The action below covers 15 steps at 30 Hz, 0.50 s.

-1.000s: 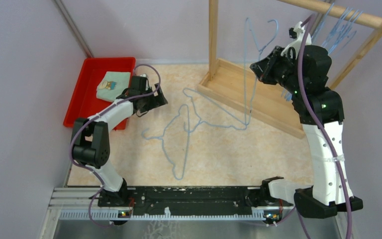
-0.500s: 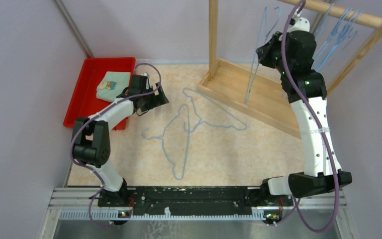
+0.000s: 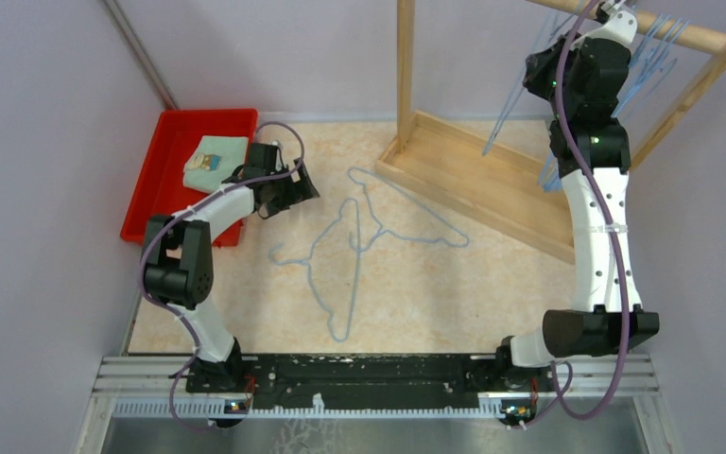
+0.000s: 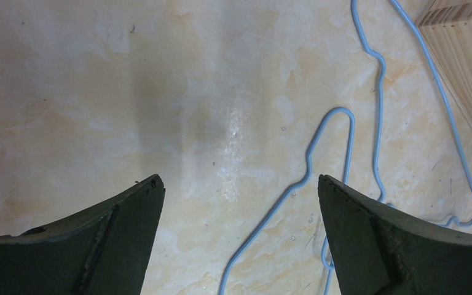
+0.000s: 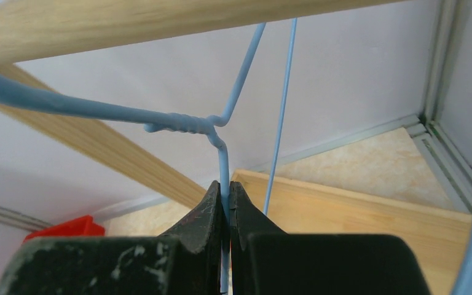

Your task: Organize the hangers

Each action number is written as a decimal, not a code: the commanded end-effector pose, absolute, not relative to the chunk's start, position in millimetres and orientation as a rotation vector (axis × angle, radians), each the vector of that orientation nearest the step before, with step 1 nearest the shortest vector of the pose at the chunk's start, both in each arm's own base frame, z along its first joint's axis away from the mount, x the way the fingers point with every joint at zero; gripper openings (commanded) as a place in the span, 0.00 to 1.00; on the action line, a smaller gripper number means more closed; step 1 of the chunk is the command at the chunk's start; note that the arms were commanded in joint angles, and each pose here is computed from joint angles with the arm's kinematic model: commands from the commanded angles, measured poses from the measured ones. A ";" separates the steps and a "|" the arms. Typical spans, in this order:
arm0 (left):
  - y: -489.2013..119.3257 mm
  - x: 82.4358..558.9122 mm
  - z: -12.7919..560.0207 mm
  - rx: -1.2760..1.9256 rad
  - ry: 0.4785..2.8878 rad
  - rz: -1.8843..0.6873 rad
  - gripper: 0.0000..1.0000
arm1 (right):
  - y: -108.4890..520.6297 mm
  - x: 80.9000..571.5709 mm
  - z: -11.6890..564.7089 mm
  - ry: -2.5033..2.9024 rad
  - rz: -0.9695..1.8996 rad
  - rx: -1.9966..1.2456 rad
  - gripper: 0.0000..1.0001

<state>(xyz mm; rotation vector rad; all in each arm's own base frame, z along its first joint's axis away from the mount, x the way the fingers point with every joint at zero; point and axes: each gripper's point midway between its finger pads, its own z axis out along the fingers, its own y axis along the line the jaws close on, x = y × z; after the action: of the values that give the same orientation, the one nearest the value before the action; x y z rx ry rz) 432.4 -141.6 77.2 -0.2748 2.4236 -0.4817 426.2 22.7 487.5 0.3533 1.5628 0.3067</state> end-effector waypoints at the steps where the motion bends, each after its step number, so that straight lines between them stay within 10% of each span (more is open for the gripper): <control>1: -139.1 438.9 83.0 -0.267 2.394 -0.496 1.00 | -10.5 432.3 494.2 1.492 0.290 0.443 0.00; 11: -131.6 433.5 83.8 -0.285 2.398 -0.489 1.00 | -20.5 427.5 444.2 1.589 0.313 0.493 0.01; 15: -131.9 431.3 85.0 -0.288 2.398 -0.493 1.00 | -16.1 421.1 443.5 1.591 0.329 0.474 0.31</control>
<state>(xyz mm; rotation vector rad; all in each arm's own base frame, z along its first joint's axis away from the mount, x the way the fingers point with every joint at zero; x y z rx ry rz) 432.8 -132.3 73.5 -0.3008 2.4239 -0.4720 432.6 -24.4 442.8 0.5006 1.5815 0.2917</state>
